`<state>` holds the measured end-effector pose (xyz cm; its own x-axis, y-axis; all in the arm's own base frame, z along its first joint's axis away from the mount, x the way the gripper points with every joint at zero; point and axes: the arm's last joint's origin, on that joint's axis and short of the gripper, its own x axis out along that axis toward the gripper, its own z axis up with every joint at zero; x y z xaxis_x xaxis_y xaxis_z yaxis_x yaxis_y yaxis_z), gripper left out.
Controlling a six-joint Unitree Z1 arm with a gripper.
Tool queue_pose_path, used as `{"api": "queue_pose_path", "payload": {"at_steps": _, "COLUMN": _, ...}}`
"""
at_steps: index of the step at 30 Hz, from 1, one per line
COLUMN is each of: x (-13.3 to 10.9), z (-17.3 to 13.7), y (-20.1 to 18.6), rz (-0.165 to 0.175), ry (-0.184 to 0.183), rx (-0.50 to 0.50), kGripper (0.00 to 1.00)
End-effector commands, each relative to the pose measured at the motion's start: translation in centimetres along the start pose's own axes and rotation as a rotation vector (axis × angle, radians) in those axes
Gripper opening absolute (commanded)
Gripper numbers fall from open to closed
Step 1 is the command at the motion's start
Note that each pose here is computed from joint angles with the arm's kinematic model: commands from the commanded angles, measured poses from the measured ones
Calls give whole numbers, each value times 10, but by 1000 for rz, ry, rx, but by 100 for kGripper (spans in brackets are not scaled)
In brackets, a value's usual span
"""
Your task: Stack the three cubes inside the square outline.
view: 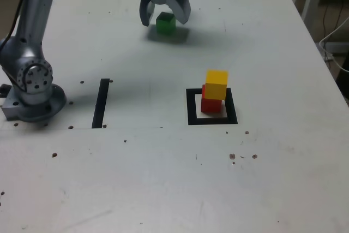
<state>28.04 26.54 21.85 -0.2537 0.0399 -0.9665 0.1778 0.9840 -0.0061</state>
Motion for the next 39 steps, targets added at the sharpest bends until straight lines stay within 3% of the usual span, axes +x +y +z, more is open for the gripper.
{"api": "queue_pose_path", "payload": {"at_steps": 1, "x": 3, "z": 3, "y": 1, "rz": -5, "ry": -1, "rx": -5, "kGripper": 64}}
{"api": "queue_pose_path", "payload": {"at_steps": 6, "x": 4, "z": 5, "y": 1, "rz": -2, "ry": -9, "rx": -10, "kGripper": 40}}
{"api": "queue_pose_path", "payload": {"at_steps": 10, "x": 4, "z": 7, "y": 0, "rz": -4, "ry": -16, "rx": -7, "kGripper": 30}}
{"api": "queue_pose_path", "payload": {"at_steps": 30, "x": 4, "z": 12, "y": -8, "rz": -13, "ry": -8, "rx": -5, "kGripper": 29}}
{"api": "queue_pose_path", "payload": {"at_steps": 39, "x": -12, "z": 15, "y": -24, "rz": 11, "ry": -11, "rx": -2, "kGripper": 29}}
